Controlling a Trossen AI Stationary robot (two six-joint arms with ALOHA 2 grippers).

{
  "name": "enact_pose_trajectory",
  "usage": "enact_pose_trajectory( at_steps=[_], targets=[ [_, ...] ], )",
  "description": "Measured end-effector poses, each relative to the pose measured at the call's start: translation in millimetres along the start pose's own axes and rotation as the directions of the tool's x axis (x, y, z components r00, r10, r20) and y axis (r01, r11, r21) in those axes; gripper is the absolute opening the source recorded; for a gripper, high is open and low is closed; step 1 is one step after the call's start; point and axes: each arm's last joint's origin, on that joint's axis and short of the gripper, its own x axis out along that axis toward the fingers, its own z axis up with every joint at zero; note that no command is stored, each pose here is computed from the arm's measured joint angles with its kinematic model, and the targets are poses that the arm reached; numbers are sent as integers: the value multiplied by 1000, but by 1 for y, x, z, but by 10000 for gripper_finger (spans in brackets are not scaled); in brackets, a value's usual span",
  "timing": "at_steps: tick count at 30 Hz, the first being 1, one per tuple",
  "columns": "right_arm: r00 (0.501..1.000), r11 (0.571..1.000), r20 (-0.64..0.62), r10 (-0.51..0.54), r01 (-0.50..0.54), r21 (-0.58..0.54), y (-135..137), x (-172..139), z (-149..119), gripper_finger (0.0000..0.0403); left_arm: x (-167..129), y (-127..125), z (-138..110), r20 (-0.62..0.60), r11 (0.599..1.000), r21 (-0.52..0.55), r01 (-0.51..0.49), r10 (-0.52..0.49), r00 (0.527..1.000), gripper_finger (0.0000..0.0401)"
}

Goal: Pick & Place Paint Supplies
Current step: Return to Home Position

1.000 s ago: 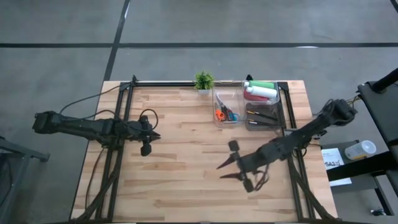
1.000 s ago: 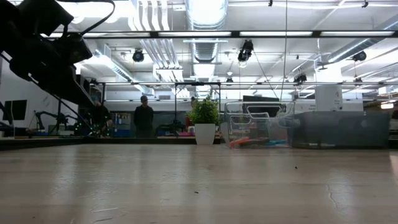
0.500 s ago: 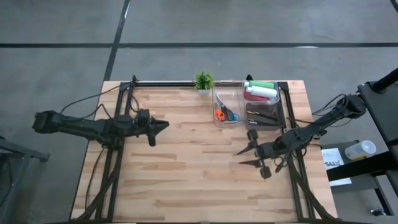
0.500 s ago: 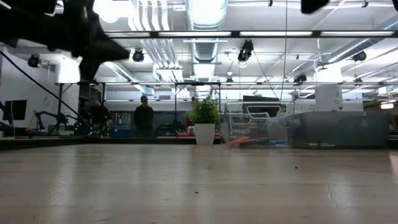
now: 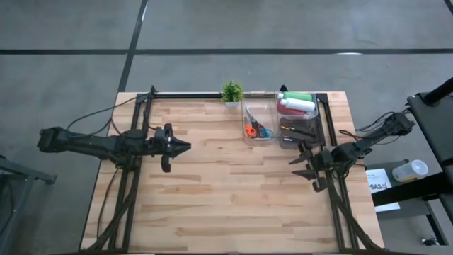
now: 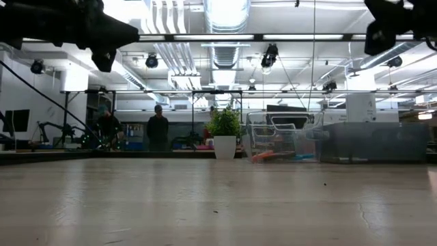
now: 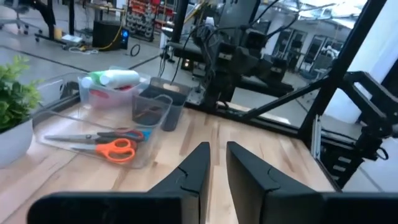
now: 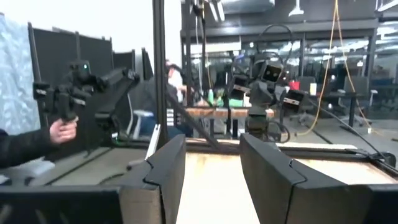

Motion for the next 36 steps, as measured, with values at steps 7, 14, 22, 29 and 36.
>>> enact_pose_trajectory(
  at_steps=[7,14,22,29,36],
  targets=[
    [1000,999,12,4,-4,35,-4,-16,-1,148,-9,2,-1,-30,999,32,-12,13,999,62],
    [999,999,33,11,-12,41,-7,-25,2,148,-24,10,-22,9,1000,27,-14,14,1000,62],
    [1000,999,19,11,-12,39,-7,-28,0,148,-43,21,-55,125,1000,-7,9,-9,992,62],
    [1000,999,19,11,-12,39,-7,-28,0,148,-50,22,-57,125,1000,-7,14,-13,992,62],
    [1000,999,18,6,-7,38,-7,-28,0,148,-50,22,-58,119,1000,-13,16,-14,993,62]
  ],
)
